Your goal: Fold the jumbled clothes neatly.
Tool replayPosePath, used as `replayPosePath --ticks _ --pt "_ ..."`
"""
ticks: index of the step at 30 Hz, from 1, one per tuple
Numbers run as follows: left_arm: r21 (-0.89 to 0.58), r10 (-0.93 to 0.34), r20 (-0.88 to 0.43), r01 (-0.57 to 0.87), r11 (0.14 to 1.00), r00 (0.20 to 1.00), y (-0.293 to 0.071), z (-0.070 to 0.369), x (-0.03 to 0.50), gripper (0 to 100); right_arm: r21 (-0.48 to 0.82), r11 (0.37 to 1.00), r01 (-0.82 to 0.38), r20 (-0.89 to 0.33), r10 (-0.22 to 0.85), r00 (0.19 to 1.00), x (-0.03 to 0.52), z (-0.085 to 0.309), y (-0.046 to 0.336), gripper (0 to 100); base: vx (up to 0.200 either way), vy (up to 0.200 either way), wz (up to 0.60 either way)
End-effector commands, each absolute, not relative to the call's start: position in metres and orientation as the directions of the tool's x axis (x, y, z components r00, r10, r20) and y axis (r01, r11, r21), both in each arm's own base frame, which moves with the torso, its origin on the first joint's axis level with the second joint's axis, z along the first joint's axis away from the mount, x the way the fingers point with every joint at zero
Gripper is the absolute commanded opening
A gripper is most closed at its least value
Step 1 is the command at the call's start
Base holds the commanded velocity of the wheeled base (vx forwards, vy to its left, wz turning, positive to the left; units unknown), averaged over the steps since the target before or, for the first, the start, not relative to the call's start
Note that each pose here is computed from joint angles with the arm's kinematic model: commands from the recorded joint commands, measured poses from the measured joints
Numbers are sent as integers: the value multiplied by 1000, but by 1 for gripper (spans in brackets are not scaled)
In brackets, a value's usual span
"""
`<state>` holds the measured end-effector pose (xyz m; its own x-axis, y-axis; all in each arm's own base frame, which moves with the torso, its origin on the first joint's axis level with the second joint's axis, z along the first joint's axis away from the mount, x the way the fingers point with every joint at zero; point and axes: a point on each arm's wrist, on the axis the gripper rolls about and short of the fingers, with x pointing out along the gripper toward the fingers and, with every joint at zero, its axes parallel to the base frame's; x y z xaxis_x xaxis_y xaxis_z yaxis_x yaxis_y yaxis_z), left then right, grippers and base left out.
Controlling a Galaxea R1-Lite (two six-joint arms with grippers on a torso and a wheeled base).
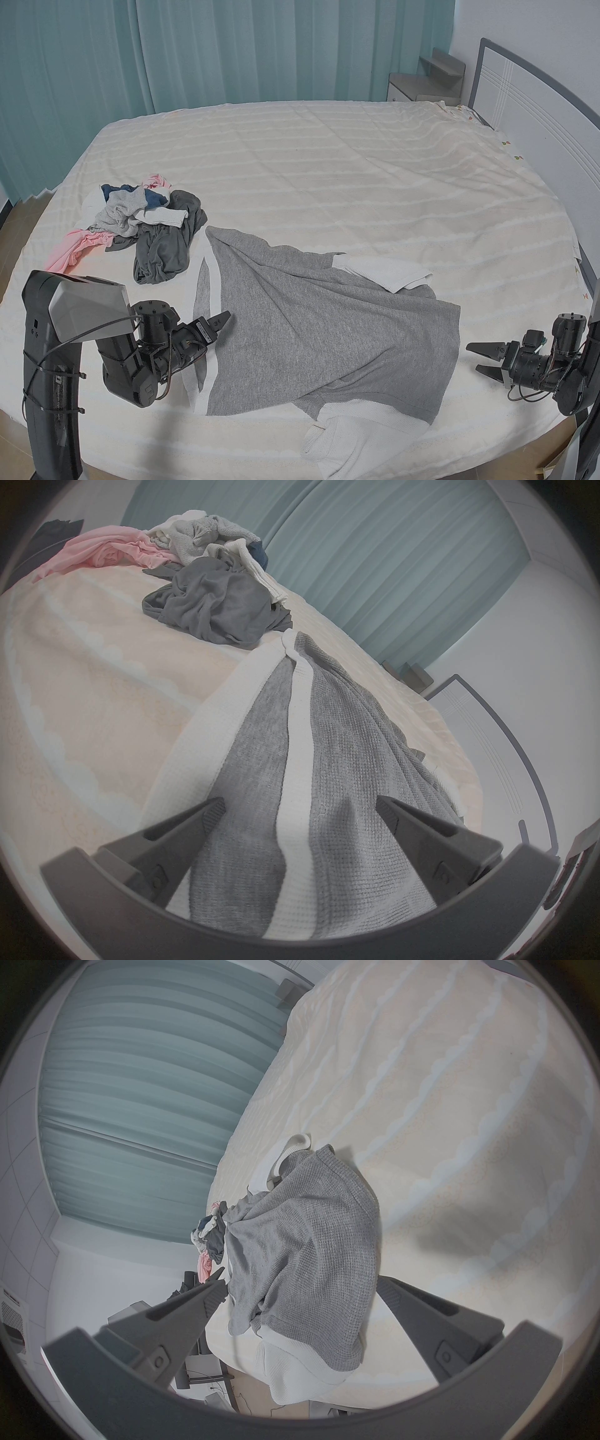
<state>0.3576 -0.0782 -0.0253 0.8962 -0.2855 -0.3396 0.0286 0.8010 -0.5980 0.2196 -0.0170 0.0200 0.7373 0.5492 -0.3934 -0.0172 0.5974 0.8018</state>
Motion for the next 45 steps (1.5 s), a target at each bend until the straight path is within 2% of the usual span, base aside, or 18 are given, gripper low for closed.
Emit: replayPosePath --ticks 1,5,6,21,28,38,45 --pt "-599 -298 -331 45 800 895 -86 -26 359 100 802 597 -15 -395 550 736 220 19 -17 100 0 0 0" --pt "-599 -301 -326 51 799 896 -87 -24 359 100 802 597 -15 -396 550 736 220 19 -17 100 0 0 0" --pt "-599 -301 -327 50 799 896 -87 -24 359 0 802 597 -15 -396 550 736 220 19 -17 100 0 0 0" --pt "-580 -241 -352 -9 814 904 -79 -28 354 0 802 597 -15 -396 550 736 220 19 -17 100 0 0 0" --pt "-569 -203 -374 -51 821 905 -64 -30 350 0 802 597 -15 -396 550 736 220 19 -17 100 0 0 0" --pt "-573 -208 -362 -41 818 908 -66 -29 352 0 802 597 -15 -396 550 736 220 19 -17 100 0 0 0" --pt "-568 -144 -371 -102 816 917 -43 -23 348 0 802 597 -9 -402 550 732 220 17 -17 100 0 0 0"
